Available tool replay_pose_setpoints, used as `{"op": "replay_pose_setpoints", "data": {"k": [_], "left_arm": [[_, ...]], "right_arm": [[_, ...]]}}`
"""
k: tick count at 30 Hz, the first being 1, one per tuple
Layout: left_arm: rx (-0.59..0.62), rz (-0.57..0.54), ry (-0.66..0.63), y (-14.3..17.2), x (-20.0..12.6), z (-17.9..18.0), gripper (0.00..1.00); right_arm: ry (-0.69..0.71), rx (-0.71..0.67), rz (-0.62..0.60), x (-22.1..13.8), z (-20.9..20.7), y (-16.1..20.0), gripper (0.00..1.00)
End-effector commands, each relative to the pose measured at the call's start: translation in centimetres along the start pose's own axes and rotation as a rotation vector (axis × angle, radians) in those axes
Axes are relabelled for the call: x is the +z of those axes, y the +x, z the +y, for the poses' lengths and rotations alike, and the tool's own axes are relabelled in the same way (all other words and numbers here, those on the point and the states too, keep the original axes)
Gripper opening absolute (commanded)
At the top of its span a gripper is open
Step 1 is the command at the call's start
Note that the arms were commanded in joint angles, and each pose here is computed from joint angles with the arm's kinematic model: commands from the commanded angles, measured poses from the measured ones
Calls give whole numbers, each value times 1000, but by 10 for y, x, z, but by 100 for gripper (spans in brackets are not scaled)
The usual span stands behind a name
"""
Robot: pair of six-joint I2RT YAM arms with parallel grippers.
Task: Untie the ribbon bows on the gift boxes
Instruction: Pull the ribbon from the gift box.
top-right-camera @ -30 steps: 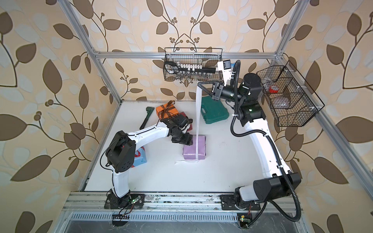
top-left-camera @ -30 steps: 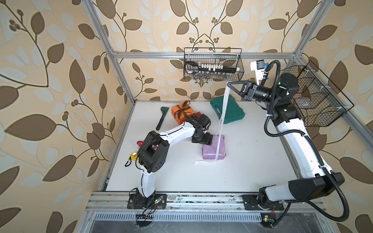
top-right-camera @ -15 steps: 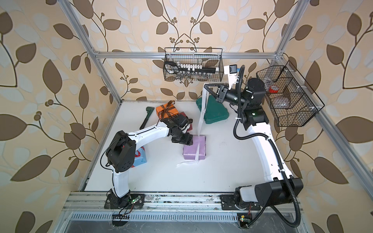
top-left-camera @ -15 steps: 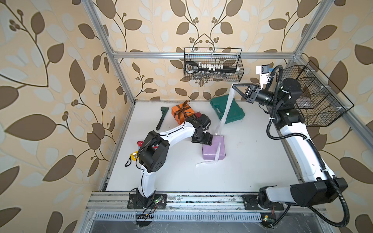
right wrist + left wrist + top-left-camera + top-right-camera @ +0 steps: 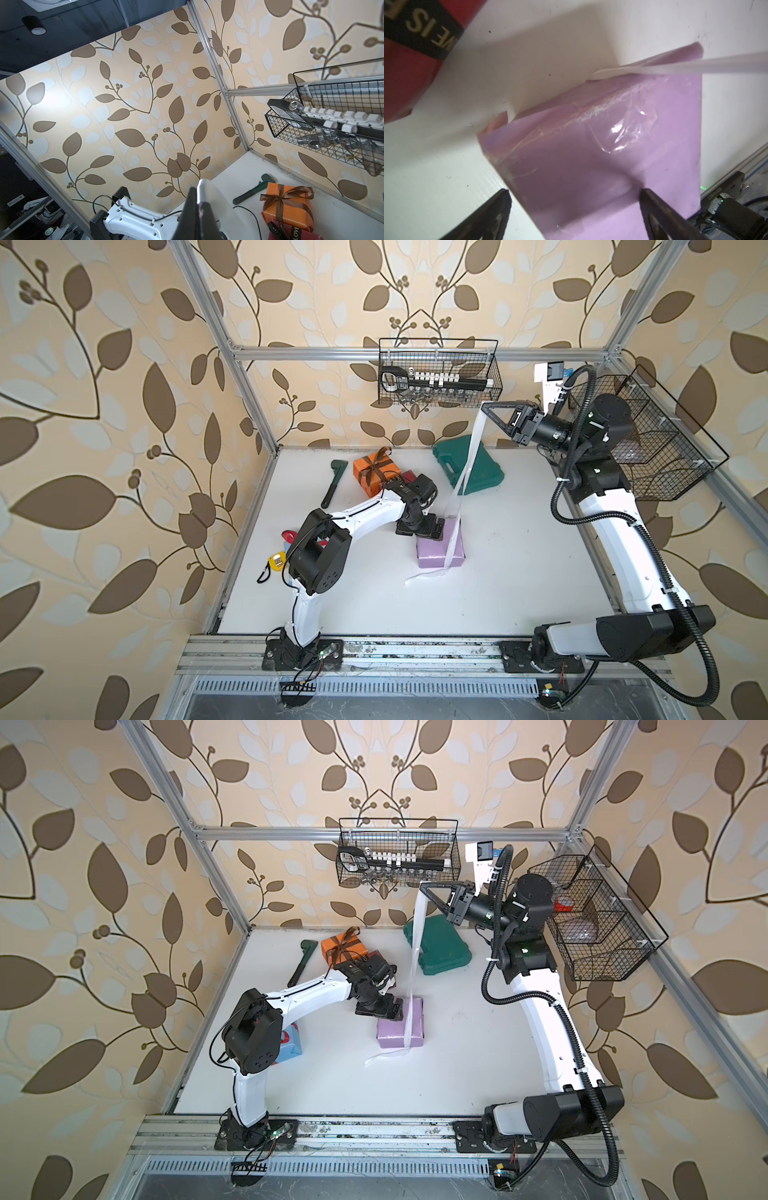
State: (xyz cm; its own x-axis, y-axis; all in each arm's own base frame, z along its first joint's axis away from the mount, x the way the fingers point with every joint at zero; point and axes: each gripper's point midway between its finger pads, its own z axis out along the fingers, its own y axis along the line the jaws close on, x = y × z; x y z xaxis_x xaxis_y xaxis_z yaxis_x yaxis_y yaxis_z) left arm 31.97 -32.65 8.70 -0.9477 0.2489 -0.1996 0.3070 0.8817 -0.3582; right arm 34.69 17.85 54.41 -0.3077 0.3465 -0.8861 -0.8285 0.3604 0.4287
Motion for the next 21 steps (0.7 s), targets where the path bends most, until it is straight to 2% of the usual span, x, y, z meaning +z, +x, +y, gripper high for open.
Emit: {"op": "replay_pose_setpoints", "data": {"k": [1,21], "left_arm": [[-2,9,-23,2,5,2,98],[-6,63,-57,13,24,12,97]], "right_arm": [[-52,-85,-44,-3,29,-26,0],[-14,-280,-129,-13,71,-77,0]]}}
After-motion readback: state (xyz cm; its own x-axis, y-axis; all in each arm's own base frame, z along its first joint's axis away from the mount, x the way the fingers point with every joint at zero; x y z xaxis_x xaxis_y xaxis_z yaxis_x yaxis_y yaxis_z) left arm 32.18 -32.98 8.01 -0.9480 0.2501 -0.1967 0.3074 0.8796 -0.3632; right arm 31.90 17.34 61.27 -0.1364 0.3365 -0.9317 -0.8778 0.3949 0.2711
